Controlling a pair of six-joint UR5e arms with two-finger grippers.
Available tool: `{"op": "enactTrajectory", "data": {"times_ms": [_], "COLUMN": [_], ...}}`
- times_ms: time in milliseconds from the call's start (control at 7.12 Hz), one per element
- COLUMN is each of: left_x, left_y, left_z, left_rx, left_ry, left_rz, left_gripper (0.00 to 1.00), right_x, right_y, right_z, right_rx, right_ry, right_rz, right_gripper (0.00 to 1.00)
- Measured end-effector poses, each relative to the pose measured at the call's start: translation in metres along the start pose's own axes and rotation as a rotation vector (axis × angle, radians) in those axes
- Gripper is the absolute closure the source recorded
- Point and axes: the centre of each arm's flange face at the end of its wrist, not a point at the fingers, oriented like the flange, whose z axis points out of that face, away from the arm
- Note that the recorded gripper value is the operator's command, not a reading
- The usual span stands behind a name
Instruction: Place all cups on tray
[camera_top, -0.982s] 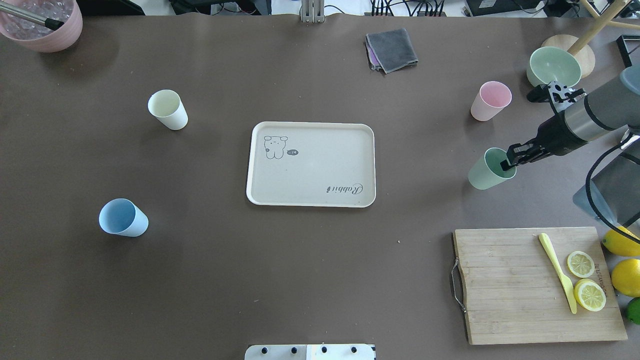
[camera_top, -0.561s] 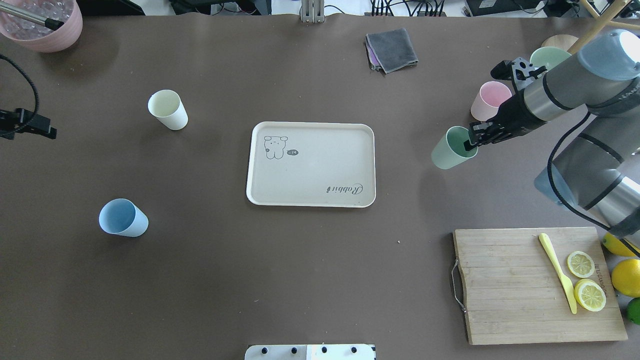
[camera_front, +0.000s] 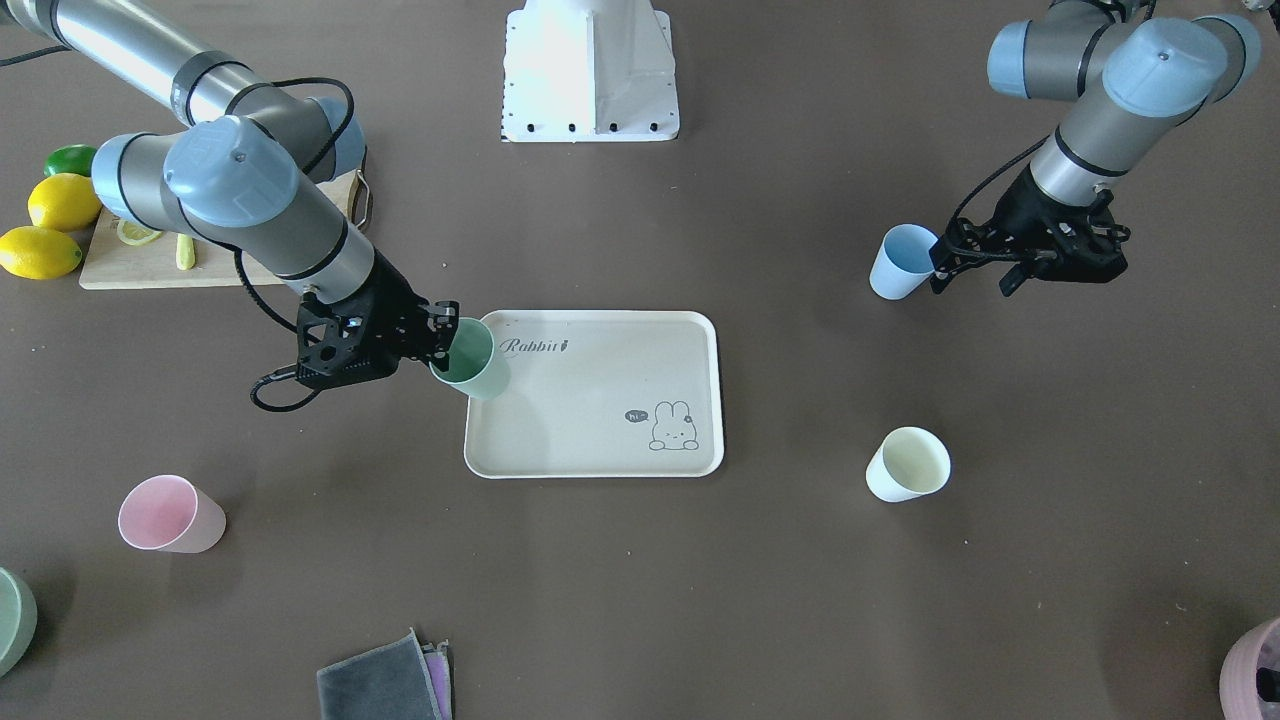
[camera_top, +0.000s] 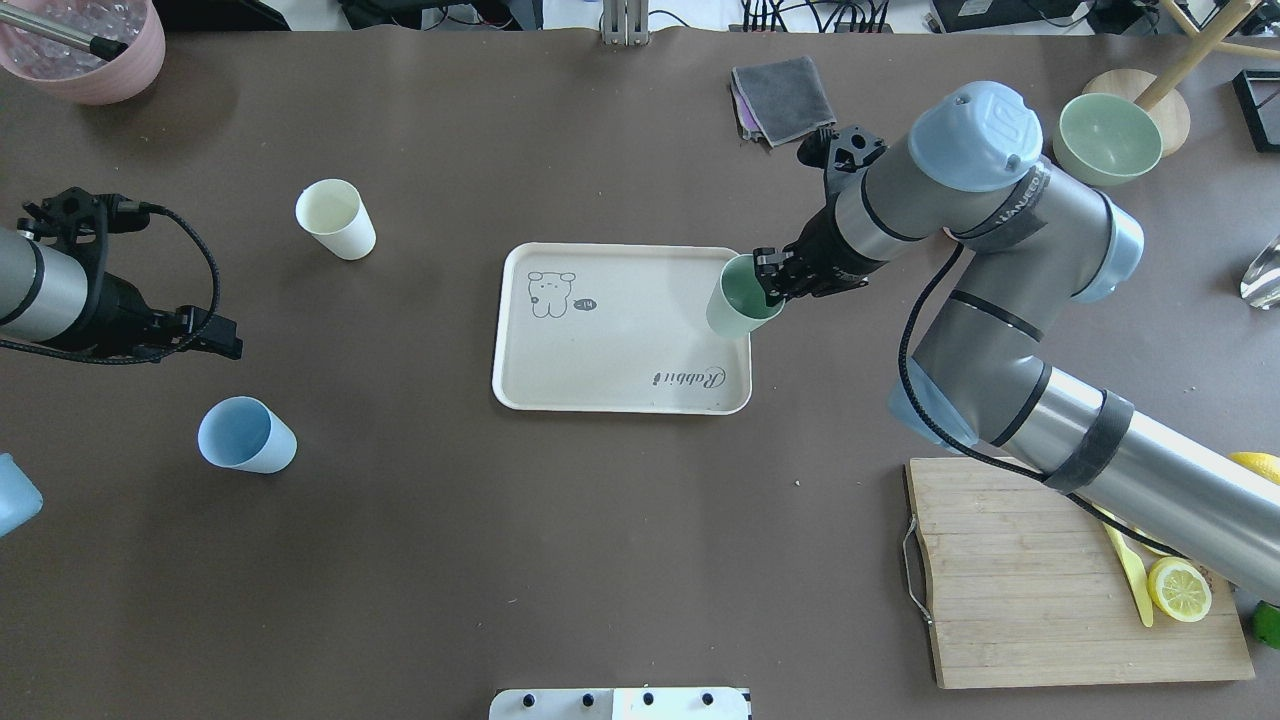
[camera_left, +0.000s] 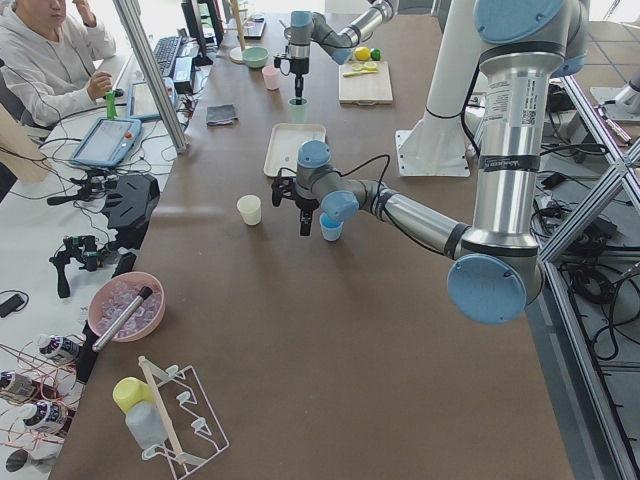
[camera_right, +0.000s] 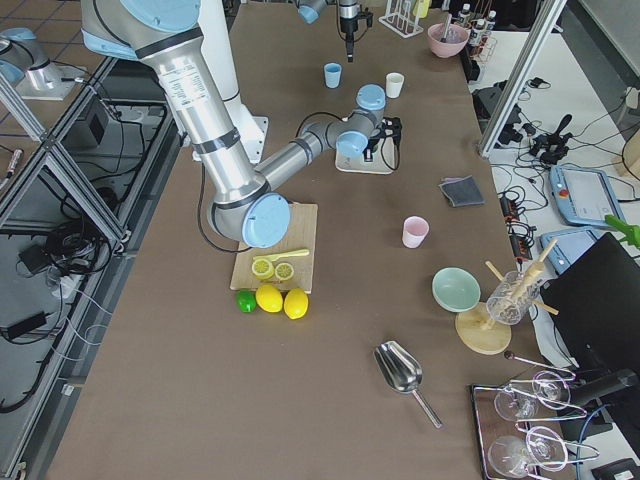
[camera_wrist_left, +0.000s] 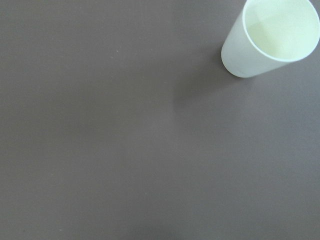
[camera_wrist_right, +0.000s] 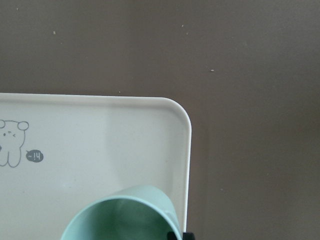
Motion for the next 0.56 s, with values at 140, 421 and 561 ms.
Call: {"op": "enactTrajectory", "data": {"times_ms": [140,421,561], "left_x": [0.003,0.004,0.004], "left_y": [0.013,0.034,0.041], "left_z": [0.010,0.016,0.013], "left_rx": [-0.026,-0.057,-0.063], "left_ry": [-0.006,-0.012,-0.010], "left_rz": [0.013,0.039,0.046], "left_gripper": [0.11,0.11,0.16], "right_x": [-0.014,-0.029,-0.032], "right_y": [0.008,0.018,0.020], "right_z": [0.008,0.016,0.018], "right_rx": [0.008,0.013,0.012], "right_ry": [0.005,0.005,0.004], "right_rz": [-0.001,0.015,0.020], "right_gripper": [1.00,1.00,1.00]}}
